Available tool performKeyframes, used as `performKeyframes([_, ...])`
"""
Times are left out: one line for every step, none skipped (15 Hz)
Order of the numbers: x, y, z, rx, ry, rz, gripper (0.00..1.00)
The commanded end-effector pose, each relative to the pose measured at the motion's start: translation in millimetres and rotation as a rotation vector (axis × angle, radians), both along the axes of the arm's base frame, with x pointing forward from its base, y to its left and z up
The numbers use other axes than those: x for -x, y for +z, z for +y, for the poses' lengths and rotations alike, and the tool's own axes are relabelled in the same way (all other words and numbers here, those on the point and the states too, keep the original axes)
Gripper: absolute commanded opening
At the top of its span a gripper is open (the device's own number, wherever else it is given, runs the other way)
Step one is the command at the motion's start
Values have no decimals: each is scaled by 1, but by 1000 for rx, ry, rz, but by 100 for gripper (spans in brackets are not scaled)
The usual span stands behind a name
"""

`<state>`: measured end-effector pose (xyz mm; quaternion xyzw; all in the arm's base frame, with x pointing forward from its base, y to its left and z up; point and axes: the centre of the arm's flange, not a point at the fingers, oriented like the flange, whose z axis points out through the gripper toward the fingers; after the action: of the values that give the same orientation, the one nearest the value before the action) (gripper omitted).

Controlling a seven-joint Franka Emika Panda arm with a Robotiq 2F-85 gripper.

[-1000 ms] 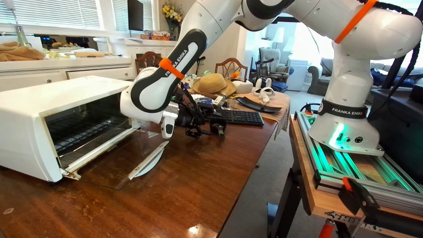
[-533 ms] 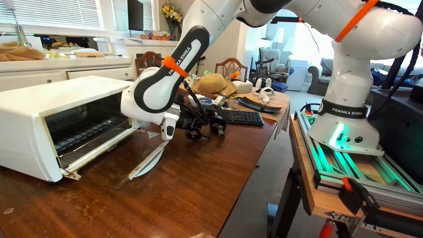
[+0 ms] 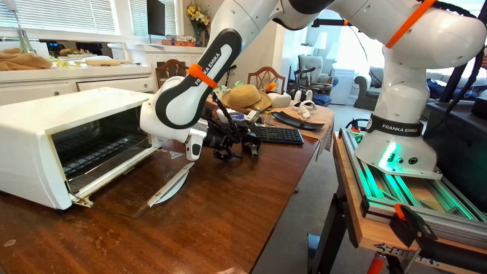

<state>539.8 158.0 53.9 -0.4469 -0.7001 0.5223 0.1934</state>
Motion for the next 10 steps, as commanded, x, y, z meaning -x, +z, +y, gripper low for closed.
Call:
performKeyframes([4, -9, -6, 0, -2, 36, 100])
performKeyframes([5, -13, -6, 0, -3, 48, 100])
performKeyframes([7, -15, -5, -5, 0, 58, 100])
performKeyframes([8, -16, -5, -11, 2, 65, 100])
performKeyframes([11, -17, -5, -12, 0, 72, 100])
performKeyframes([12, -18, -5, -11, -4, 79, 100])
performKeyframes([14, -18, -5, -13, -4, 83, 100])
performKeyframes([16, -20, -4, -13, -4, 89, 100])
performKeyframes([18, -21, -4, -14, -4, 91, 100])
performKeyframes([19, -22, -3, -14, -4, 93, 100])
